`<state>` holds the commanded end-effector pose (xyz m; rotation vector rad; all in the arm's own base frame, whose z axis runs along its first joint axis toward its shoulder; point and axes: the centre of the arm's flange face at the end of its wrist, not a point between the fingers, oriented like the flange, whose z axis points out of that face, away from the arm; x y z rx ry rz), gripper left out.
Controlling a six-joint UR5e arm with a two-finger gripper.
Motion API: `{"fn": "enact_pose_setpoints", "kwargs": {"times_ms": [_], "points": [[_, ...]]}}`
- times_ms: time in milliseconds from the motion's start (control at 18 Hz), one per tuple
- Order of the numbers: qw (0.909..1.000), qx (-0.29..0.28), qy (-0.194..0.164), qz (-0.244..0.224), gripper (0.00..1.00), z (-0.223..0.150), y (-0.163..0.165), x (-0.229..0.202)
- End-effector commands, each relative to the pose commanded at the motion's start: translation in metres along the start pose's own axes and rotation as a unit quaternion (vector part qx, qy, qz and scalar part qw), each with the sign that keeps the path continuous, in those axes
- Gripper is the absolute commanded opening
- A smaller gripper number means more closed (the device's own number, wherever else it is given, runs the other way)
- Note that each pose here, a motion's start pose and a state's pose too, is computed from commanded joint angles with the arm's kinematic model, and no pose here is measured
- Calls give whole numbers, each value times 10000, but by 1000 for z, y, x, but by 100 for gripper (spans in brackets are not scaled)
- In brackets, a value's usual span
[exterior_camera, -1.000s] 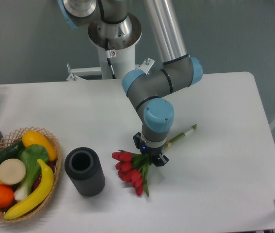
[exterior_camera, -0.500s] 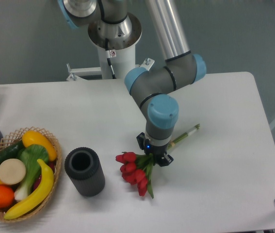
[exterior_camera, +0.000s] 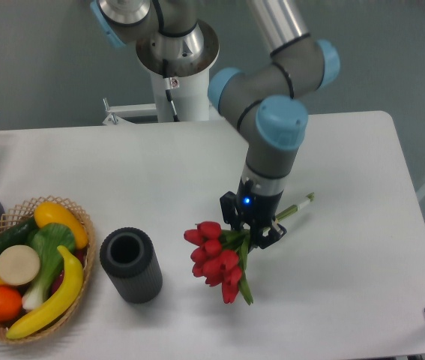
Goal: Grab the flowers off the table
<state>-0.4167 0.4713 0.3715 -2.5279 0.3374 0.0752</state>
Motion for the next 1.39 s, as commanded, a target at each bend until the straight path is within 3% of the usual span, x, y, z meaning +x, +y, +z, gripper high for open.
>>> {"fn": "enact_pose_setpoints", "kwargs": {"times_ms": [333, 500, 1000, 1389], "points": [[9909, 1312, 32, -298, 36, -59, -28, -5], [9835, 1733, 64, -510, 36, -78, -20, -14], [9695, 2325, 199, -744, 36, -96, -11, -23], [9684, 2367, 187, -757, 36, -99, -9, -24]]}}
